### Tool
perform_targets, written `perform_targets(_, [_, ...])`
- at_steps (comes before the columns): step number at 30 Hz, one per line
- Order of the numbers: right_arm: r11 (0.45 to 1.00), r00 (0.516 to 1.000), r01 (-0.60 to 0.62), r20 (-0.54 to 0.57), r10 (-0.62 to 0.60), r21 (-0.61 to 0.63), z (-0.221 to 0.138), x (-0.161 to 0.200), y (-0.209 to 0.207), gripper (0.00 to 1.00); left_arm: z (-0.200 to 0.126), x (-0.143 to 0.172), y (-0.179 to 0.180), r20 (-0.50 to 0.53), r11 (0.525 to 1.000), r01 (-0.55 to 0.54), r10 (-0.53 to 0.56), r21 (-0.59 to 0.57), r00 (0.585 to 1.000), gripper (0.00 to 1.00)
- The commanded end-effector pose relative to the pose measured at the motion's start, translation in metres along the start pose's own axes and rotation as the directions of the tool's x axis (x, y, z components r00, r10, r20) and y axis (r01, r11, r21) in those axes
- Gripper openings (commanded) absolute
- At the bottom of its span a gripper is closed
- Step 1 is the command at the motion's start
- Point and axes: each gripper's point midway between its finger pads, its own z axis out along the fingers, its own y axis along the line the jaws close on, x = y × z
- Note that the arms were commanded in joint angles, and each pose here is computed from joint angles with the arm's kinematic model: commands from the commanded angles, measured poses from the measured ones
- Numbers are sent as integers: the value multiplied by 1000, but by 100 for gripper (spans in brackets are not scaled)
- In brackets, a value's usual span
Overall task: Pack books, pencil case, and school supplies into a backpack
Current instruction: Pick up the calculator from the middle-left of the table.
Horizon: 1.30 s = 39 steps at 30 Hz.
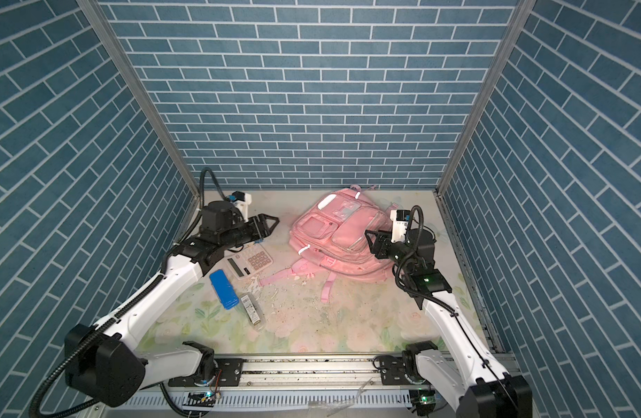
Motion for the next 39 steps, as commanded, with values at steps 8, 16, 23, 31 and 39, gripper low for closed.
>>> perform_targets(8, [998,999,-21,-28,19,-66,14,3,17,54,-20,49,156,55,916,291,-287,-275,956,52])
perform_targets(16, [998,997,-41,-68,37,-50,21,17,11,54,-29,63,182,104,889,330,-313,-317,944,55])
perform_targets(23, [998,995,-42,-89,37,-45,26,24,10,53,-28,79,199,133,872,354,-328,-339,935,53])
perform_targets(31, [997,992,-49,-119,42,-57,31,32,11,51,-12,88,197,121,898,366,-346,-243,930,40])
perform_targets(39, [997,990,-50,-133,42,-57,32,37,10,49,-11,80,187,121,918,347,-328,-194,937,17])
